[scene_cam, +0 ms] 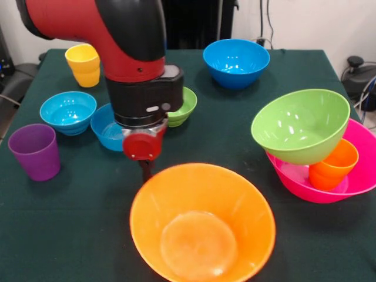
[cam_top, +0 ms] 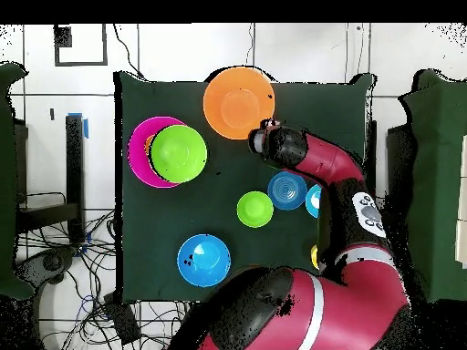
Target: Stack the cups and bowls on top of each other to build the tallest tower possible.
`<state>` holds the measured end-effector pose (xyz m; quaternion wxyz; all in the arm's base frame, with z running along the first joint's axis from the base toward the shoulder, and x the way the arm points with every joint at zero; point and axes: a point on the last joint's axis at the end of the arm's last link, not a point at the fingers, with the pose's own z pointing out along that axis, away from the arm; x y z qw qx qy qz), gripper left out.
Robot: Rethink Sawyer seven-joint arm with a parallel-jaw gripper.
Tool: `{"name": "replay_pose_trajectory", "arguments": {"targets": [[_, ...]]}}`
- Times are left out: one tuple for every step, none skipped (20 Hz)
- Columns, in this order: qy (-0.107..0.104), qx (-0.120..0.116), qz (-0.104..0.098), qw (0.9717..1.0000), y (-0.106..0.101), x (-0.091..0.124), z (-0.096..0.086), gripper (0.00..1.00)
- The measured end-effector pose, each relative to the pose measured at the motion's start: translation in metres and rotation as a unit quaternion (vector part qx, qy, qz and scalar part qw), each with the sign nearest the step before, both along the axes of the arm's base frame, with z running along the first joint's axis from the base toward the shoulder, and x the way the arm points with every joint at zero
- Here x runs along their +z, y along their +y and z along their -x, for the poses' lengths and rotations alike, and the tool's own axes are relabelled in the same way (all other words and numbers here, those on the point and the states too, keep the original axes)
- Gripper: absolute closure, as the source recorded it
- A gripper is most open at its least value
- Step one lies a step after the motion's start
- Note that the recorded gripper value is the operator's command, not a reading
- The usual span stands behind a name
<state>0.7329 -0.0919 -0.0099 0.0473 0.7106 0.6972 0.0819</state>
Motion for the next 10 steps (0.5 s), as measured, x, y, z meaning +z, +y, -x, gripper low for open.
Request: {"name": "replay_pose_trajectory", "arguments": {"targets": [[-0.003,0.002,-0.003,1.0,0.005,0.002,-0.003,0.0],[-0.005,0.004,-0.006,1.0,0.008,0.003,-0.005,0.0],[-0.007,0.005,-0.008,0.9999,0.012,0.004,-0.007,0.0],[-0.011,0.008,-0.012,0.9998,0.017,0.006,-0.01,0.0],[-0.012,0.009,-0.014,0.9998,0.02,0.007,-0.011,0.0],[-0.013,0.009,-0.016,0.9997,0.022,0.008,-0.013,0.0],[-0.014,0.01,-0.017,0.9997,0.023,0.008,-0.013,0.0],[-0.015,0.01,-0.018,0.9997,0.024,0.008,-0.014,0.0],[-0.017,0.011,-0.021,0.9996,0.027,0.009,-0.016,0.0],[-0.018,0.012,-0.022,0.9995,0.029,0.009,-0.017,0.0]]}}
